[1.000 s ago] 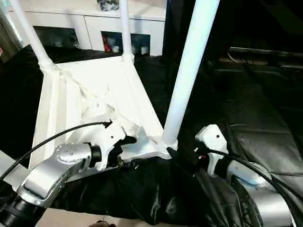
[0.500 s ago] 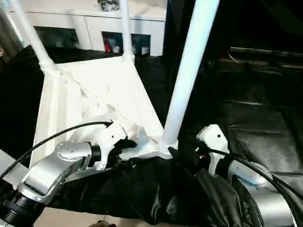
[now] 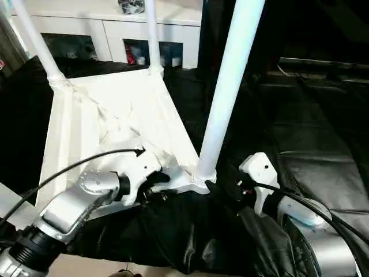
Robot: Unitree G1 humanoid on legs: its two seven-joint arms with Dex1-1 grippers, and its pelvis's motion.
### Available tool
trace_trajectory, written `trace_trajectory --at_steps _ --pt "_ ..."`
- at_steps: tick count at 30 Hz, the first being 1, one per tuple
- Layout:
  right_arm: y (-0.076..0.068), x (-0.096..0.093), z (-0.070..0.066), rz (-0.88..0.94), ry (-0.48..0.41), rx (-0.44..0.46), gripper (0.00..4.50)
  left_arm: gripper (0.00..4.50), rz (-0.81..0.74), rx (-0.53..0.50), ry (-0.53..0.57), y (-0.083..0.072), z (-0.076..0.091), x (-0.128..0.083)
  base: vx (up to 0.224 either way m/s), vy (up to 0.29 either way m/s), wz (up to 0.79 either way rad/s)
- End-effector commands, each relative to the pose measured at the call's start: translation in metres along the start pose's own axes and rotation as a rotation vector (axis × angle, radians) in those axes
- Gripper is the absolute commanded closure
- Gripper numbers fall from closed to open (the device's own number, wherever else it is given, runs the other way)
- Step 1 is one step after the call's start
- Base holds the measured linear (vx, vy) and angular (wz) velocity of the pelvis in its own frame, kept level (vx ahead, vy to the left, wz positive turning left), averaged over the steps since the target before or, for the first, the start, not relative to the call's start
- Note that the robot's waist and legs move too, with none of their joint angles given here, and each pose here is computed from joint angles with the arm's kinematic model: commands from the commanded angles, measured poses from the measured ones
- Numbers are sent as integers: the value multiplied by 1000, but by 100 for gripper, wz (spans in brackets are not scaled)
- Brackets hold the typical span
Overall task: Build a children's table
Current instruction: Rotate table base
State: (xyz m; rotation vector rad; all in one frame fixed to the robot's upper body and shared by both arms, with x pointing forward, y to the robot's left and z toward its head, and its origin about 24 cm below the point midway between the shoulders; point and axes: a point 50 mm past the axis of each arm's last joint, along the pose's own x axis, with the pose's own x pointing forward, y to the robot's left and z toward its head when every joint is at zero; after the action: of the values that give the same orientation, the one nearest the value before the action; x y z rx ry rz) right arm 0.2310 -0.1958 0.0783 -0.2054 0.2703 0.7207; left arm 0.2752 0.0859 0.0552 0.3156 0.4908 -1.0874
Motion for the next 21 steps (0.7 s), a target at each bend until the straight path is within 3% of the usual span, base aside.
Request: trace_trajectory --at_steps 1,21 --pt "-2 -3 2 -4 3 -17 0 266 6 13 5 6 1 -4 0 0 0" --pt "-1 -1 4 92 -15 -8 0 416 -170 4 -53 -5 0 -2 0 0 0"
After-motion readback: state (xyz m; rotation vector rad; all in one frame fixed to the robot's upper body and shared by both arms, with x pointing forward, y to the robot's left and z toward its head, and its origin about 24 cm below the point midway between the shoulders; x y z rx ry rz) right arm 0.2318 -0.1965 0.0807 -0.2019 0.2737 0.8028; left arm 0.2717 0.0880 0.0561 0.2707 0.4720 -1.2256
